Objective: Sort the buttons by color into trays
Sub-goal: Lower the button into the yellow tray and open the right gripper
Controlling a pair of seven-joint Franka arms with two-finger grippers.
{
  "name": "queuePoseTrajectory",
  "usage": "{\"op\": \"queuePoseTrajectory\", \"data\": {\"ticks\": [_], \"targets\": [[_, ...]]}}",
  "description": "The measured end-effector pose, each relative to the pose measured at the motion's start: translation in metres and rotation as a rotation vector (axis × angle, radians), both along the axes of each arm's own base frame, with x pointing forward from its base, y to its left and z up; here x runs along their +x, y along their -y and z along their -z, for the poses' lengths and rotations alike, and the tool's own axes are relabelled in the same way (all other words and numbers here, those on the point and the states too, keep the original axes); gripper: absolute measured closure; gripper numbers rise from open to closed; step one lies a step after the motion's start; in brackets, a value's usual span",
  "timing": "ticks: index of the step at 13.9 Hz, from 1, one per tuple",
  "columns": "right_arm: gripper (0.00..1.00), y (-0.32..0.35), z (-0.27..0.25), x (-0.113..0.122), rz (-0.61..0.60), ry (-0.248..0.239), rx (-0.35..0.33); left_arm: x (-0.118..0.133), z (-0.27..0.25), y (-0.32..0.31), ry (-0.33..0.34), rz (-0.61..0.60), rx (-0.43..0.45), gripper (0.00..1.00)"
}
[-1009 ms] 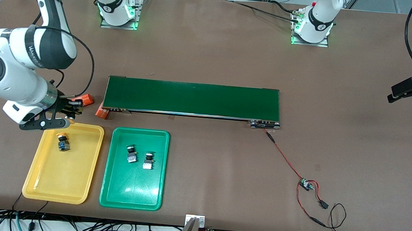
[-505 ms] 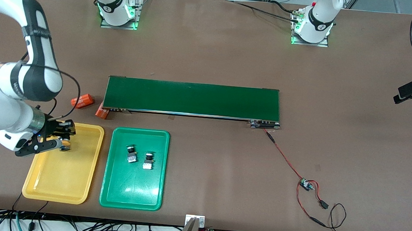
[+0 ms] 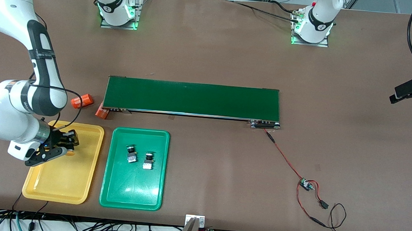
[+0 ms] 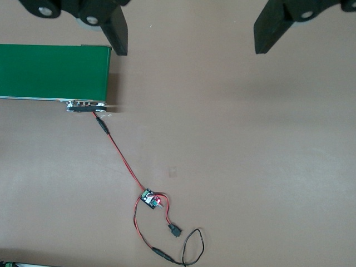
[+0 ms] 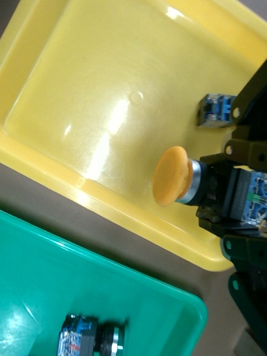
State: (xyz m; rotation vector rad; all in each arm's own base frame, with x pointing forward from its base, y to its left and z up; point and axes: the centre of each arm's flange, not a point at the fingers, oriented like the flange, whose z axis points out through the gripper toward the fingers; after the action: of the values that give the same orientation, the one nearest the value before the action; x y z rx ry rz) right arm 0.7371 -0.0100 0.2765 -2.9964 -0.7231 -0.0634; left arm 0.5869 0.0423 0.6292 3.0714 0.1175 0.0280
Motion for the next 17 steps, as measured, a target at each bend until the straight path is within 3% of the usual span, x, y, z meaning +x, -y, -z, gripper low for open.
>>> {"op": "queuePoseTrajectory", "data": {"ticks": [7, 12, 15, 17], "targets": [[0.59, 0.013, 0.048, -0.004, -0.045, 0.063, 0.001, 0.0, 0.0, 0.002, 0.0, 0.004, 0.001, 0.0], [0.55, 0.012, 0.058, -0.01, -0.044, 0.052, 0.008, 0.0, 0.001, 0.002, -0.003, 0.014, 0.039, 0.0], [0.26, 0.01, 0.067, -0.015, -0.032, 0.035, 0.027, 0.0, 0.001, 0.004, -0.004, 0.017, 0.042, 0.0], [0.06, 0.007, 0.078, -0.022, 0.007, 0.011, 0.075, 0.0, 0.001, 0.004, -0.004, 0.018, 0.042, 0.0]]}}
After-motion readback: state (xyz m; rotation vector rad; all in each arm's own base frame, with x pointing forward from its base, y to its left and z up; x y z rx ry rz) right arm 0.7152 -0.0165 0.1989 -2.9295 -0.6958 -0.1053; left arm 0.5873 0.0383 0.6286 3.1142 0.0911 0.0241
